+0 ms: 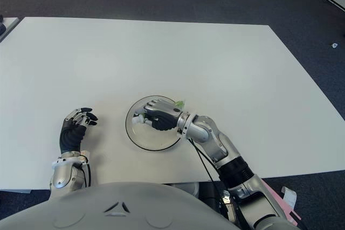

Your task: Put the toothpaste on the table into the plate.

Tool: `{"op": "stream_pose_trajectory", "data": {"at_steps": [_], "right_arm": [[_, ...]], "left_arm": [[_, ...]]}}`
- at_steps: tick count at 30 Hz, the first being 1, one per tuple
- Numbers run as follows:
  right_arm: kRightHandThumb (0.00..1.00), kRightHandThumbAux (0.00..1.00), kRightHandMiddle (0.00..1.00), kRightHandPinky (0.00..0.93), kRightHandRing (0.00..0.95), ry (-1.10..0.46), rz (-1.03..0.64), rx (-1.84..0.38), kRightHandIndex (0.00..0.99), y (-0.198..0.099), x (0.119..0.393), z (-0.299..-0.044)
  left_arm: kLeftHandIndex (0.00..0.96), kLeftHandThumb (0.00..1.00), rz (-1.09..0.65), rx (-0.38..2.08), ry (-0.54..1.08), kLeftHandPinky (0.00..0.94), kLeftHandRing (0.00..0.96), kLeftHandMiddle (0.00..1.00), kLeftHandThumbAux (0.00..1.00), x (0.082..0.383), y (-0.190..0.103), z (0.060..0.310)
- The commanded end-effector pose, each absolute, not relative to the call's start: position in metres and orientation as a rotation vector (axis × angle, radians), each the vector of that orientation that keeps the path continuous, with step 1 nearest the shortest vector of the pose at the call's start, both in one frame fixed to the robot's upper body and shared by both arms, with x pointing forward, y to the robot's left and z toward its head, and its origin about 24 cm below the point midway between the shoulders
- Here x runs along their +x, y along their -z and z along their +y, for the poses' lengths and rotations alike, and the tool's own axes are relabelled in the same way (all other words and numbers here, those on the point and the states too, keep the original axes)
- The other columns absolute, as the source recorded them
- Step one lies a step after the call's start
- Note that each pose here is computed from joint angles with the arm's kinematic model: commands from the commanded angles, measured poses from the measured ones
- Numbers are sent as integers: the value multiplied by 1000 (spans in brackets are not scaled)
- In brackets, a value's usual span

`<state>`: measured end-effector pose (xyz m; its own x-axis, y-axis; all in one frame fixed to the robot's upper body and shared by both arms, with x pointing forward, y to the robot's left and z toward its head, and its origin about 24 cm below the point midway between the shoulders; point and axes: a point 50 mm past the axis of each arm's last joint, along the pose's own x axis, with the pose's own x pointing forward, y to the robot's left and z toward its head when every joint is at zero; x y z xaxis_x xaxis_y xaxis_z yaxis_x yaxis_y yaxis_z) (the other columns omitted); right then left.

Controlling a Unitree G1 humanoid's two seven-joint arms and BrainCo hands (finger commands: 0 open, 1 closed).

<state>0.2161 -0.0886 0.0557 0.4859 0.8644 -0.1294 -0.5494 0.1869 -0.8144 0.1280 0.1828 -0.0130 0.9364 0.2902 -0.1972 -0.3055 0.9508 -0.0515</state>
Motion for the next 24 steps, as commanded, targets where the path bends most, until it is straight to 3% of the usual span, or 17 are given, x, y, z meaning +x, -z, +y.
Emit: {"op": "stream_pose_trajectory", "data": {"at_steps": [1,3,4,5,6,7,8,10,14,24], "right_arm": [[850,671,489,876,871,-1019,-381,-931,443,-45,219,-92],[848,672,489,826,826,-1007,-393,-932,441,-43,219,-92],[842,674,505,740,724,-1001,-404,-943,424,-41,219,-93],[691,604,346,553,499,-998,-412,-951,296,-40,219,-93],[591,559,243,431,353,-996,-418,-957,213,-40,219,-93],[555,543,206,387,301,-995,-431,-967,184,-39,219,-93],[485,505,131,265,192,-994,-441,-973,117,-39,219,-93],[419,459,67,142,98,-995,-463,-984,60,-38,219,-94],[328,371,14,29,20,-1001,-510,-1009,12,-41,220,-95],[241,263,0,0,0,-1041,-506,-1026,0,-44,220,-99]], "left_arm": [[435,709,232,-81,-319,509,533,561,721,125,18,181],[435,709,230,-81,-319,504,528,557,721,125,18,180],[435,709,229,-81,-320,497,523,552,722,125,18,180],[434,708,228,-81,-321,490,517,547,722,125,18,180],[434,708,227,-81,-322,485,513,543,722,125,18,180],[434,708,227,-80,-323,484,512,542,722,125,18,180],[434,707,228,-80,-323,484,510,539,723,125,18,180],[433,707,229,-80,-325,483,508,536,723,125,18,180],[433,707,230,-78,-326,486,506,532,724,125,18,180],[433,709,231,-91,-325,486,518,537,725,126,18,180]]}}
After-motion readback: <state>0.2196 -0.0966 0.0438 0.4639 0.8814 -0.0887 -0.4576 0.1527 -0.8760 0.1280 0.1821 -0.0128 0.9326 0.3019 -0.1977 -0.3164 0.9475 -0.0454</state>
